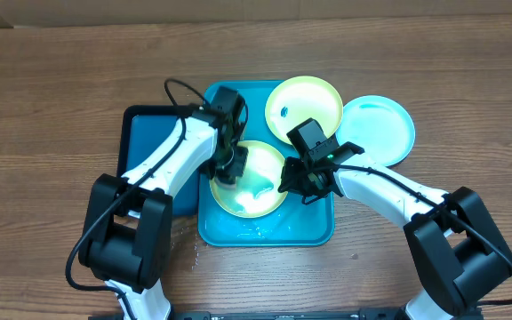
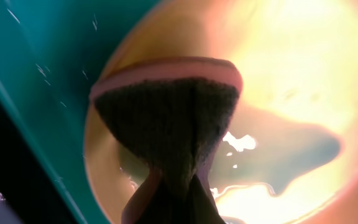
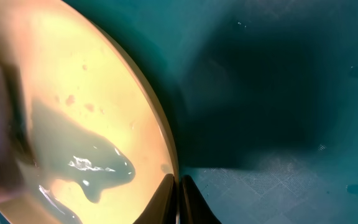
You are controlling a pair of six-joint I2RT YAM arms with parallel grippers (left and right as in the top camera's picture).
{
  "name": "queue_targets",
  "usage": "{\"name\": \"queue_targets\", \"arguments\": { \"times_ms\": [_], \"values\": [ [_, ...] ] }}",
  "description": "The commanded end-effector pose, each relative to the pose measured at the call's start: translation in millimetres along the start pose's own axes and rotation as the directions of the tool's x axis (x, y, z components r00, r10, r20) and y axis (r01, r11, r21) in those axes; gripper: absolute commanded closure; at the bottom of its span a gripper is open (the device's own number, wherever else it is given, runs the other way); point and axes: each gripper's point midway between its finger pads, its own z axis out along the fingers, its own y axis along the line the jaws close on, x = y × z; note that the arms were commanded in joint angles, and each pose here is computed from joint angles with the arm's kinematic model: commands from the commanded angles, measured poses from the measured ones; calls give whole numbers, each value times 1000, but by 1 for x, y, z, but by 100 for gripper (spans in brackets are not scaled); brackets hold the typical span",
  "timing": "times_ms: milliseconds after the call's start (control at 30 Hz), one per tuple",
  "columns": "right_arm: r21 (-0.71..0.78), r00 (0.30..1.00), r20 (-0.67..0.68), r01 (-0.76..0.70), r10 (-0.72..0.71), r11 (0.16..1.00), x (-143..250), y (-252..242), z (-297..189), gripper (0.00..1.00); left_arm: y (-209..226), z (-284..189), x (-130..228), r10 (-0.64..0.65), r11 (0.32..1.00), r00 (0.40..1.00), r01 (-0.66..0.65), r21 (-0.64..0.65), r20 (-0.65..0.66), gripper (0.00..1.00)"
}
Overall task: Clean dirty plates on tray and stack at the side
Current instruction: 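Rub the sponge in circles over the yellow plate with the left gripper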
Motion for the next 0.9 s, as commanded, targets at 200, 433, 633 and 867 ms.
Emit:
{"name": "queue_targets", "arguments": {
  "times_ms": [200, 433, 633, 867],
  "values": [
    [7, 1000, -5, -7, 7, 1000, 1, -3, 4, 96, 1, -19, -23, 19, 1000, 998, -17, -24, 66, 96],
    [7, 1000, -5, -7, 7, 1000, 1, -3, 4, 96, 5, 5, -11, 20, 999, 998, -18, -34, 51, 96],
    [7, 1000, -5, -7, 7, 1000, 1, -3, 4, 96, 8, 37, -1, 21, 999, 997, -19, -28, 74, 96],
    [6, 1000, -4, -7, 7, 1000, 1, -3, 4, 96, -6, 54, 20, 21, 997, 999, -23, 71, 35, 96]
  ]
}}
